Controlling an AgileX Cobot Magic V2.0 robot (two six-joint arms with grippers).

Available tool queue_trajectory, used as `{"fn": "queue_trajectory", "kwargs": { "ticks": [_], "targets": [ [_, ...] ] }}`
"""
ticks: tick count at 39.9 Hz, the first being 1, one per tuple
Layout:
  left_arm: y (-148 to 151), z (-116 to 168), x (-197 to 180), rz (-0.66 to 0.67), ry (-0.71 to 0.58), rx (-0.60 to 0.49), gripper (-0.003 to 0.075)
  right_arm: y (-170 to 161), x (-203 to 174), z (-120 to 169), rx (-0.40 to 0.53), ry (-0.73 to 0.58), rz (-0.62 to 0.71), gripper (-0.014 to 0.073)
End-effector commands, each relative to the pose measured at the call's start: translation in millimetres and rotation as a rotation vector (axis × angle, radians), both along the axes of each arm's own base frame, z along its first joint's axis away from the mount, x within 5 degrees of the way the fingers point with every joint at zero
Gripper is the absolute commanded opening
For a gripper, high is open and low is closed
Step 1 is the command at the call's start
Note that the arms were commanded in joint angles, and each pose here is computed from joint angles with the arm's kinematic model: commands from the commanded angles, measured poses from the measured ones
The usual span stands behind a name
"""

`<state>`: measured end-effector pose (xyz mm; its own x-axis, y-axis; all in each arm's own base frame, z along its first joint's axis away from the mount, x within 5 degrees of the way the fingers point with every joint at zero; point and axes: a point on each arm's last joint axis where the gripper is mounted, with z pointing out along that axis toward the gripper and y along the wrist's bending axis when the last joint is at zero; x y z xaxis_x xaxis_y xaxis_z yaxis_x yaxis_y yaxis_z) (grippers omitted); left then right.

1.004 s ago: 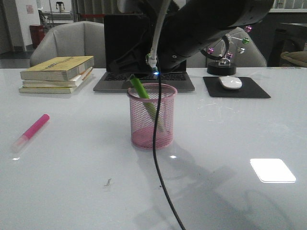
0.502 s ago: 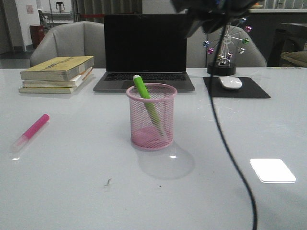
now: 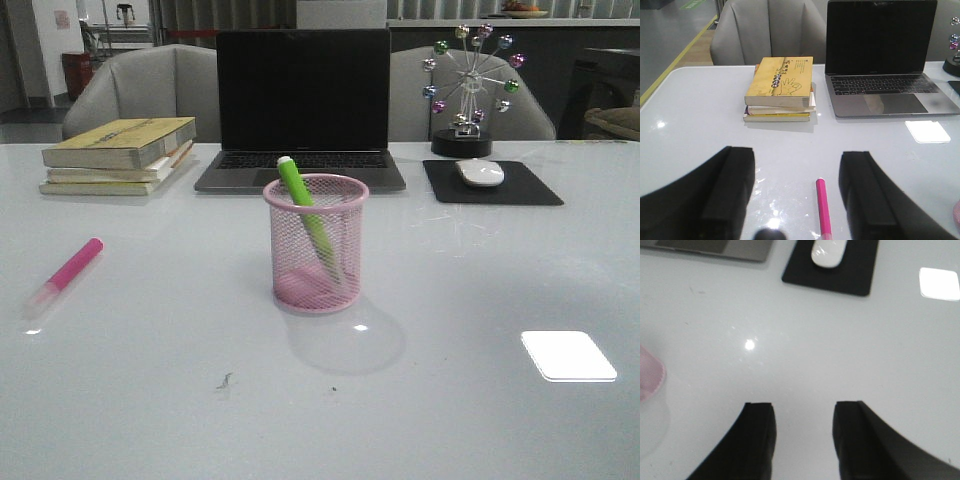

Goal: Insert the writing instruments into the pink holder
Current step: 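Withdraw the right gripper away from the holder, then lower the left gripper onto the pink marker and grasp it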

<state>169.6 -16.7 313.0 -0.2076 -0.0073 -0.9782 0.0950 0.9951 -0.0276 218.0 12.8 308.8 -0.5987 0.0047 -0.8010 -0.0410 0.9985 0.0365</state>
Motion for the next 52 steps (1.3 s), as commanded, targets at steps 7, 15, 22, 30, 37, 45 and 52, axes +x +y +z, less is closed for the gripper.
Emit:
{"fn": "queue_trajectory", "kwargs": {
  "ticks": [7,15,22,30,37,45,52],
  "targets": [
    [-0.3,20.8,1.6,0.006,-0.124,-0.017,0.0447,-16.5,-37.6,-1.9,0.007,-0.038,-0.084,0.0360],
    [-0.9,20.6,3.7,0.002,-0.099,-0.013,0.0449,-16.0,-51.1,-21.4,0.007,0.039,-0.083,0.0360],
    [-5.0,26.9,25.0,-0.019,0.031,-0.001,0.0449,-16.0,-51.7,-23.8,0.007,0.053,-0.083,0.0360],
    [-11.2,40.2,66.7,-0.039,0.166,0.009,0.0449,-16.0,-51.7,-23.7,0.007,0.052,-0.083,0.0360],
    [-17.3,40.0,106.9,-0.061,0.323,0.022,0.0449,-16.0,-51.7,-23.7,0.007,0.053,-0.083,0.0360],
    [-24.6,8.5,156.9,-0.088,0.584,0.041,0.0449,-16.0,-51.8,-23.8,0.006,0.054,-0.083,0.0360],
    [-27.8,-17.0,180.8,-0.095,0.694,0.045,0.0449,-16.0,-51.8,-23.9,0.006,0.055,-0.083,0.0360]
  ]
}}
